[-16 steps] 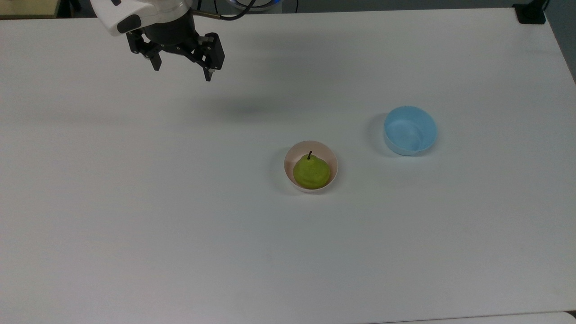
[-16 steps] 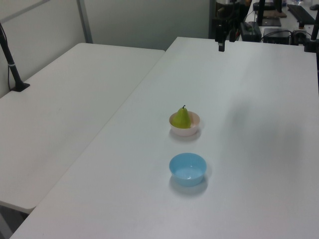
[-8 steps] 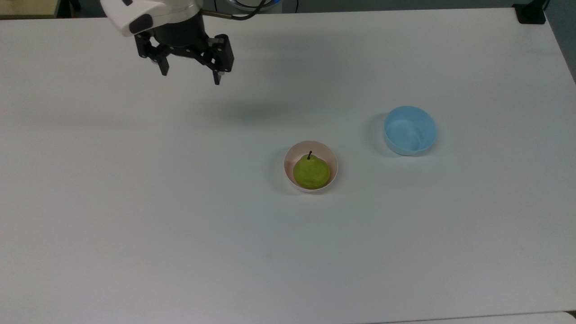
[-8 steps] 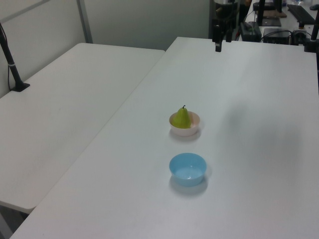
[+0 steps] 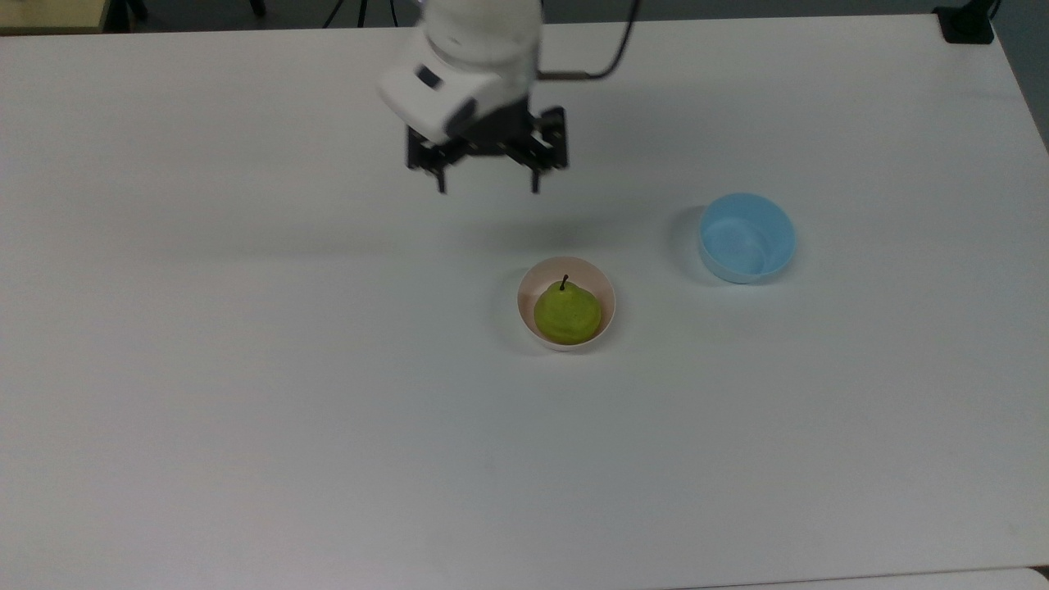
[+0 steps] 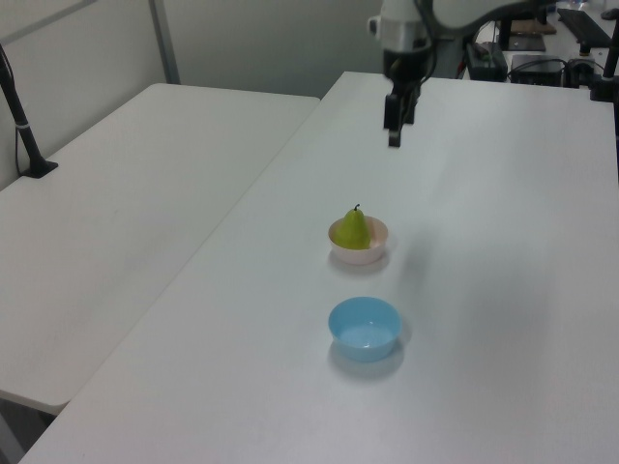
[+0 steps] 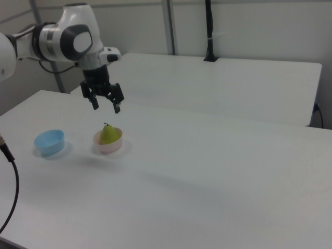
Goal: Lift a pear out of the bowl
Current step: 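Lower the gripper over the green pear inside the pink bowl, then close the gripper on the pear's top and lift it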
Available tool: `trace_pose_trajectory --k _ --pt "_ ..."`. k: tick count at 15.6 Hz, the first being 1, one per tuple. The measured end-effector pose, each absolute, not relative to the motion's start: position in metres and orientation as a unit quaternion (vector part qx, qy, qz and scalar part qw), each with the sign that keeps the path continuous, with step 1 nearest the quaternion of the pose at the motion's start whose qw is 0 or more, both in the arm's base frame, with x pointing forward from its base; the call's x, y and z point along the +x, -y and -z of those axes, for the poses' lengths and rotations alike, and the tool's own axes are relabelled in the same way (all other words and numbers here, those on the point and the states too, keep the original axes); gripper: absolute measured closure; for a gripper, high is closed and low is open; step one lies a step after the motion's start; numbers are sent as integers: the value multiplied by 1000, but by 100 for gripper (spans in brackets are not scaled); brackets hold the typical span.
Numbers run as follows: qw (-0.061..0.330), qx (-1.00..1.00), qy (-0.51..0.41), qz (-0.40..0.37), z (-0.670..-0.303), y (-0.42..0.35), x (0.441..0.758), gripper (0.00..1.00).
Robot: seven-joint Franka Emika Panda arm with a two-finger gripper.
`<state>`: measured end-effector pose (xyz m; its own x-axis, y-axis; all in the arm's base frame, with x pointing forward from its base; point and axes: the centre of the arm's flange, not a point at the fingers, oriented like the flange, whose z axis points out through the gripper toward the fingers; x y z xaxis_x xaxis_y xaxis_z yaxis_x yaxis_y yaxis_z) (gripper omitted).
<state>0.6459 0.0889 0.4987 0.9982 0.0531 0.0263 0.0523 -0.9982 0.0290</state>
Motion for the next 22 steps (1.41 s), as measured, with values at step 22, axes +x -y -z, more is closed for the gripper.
trace_pose_trajectory --k 22 --pt "47 995 -73 -43 -340 -185 688 21"
